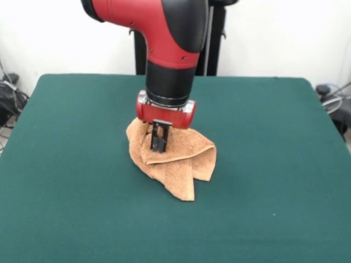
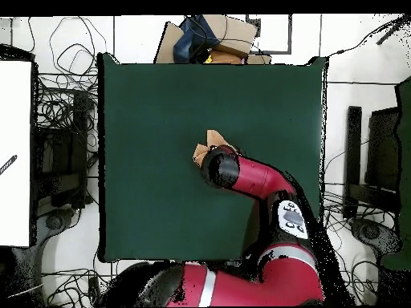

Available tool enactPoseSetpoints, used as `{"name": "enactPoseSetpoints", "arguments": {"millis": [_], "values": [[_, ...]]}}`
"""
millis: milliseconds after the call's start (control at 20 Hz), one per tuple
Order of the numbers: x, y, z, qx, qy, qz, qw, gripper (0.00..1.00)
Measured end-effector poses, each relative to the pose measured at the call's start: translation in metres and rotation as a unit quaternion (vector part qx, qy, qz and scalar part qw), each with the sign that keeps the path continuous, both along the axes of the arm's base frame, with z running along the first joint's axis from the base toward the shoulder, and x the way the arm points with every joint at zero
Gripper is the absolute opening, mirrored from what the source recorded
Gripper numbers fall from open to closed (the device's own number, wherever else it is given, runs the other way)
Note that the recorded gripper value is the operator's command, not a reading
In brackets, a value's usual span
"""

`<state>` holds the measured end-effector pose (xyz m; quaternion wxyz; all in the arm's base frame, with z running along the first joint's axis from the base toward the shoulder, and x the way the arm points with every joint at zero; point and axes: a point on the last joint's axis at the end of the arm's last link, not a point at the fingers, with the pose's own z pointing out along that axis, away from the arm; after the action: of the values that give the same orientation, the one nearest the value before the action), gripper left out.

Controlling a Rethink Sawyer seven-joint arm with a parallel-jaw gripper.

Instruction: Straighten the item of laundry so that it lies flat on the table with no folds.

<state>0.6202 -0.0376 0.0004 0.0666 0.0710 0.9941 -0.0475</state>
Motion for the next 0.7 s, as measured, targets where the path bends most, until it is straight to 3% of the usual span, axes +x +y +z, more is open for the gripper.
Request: {"name": "enactPoseSetpoints", "arguments": {"millis": [50, 700], "values": [[0.004, 0.006, 0.007, -0.002, -0.006, 0.006, 1.0, 1.0], [0.011, 0.01, 0.024, -0.005, -0.02, 0.01, 0.9997, 1.0]]}}
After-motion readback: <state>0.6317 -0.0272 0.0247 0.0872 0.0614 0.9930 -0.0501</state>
